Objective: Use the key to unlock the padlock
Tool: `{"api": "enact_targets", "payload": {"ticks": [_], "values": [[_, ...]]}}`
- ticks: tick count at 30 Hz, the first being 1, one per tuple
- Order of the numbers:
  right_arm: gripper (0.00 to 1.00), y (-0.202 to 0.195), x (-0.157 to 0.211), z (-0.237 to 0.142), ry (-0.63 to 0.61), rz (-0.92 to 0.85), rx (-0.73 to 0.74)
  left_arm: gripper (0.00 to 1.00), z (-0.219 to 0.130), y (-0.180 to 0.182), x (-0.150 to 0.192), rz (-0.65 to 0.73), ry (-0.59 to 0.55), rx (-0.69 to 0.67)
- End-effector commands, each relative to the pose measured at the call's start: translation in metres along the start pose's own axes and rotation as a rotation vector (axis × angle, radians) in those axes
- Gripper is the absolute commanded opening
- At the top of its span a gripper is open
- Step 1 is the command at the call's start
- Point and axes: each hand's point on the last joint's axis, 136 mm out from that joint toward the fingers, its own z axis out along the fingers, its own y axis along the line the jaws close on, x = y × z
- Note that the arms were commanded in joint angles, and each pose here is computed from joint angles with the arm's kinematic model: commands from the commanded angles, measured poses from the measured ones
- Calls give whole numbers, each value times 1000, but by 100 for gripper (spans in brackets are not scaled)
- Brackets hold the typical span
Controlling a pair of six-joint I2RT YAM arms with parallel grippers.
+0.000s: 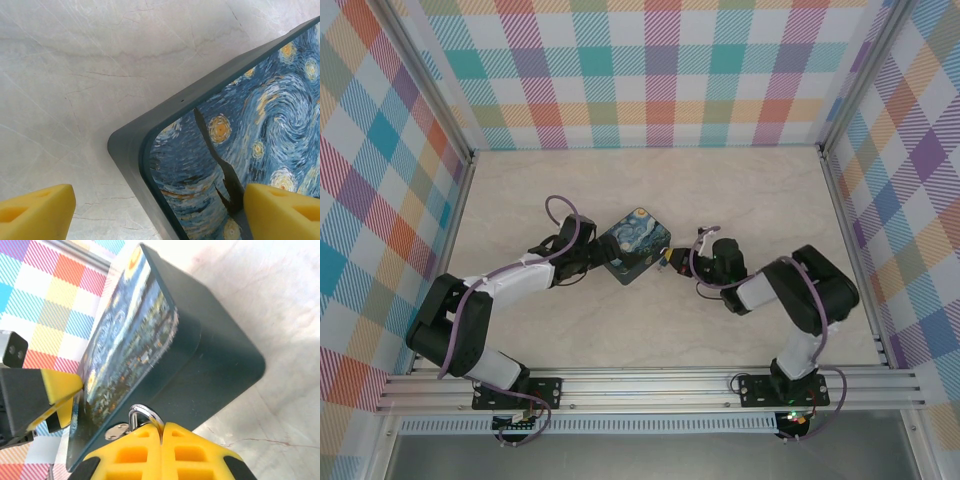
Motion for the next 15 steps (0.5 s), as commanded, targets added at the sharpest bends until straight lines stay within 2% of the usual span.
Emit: {"api": "enact_targets", "payload": {"ticks": [1, 10, 15], "values": [[0, -3, 6, -15, 52, -72, 77, 87, 4, 27, 22, 41, 97, -115], [1, 3, 24, -86, 264, -199, 335, 100, -32, -6, -20, 60, -24, 1], [1, 5, 37, -119, 368, -163, 451, 100, -65, -13, -43, 82, -121, 28]]}}
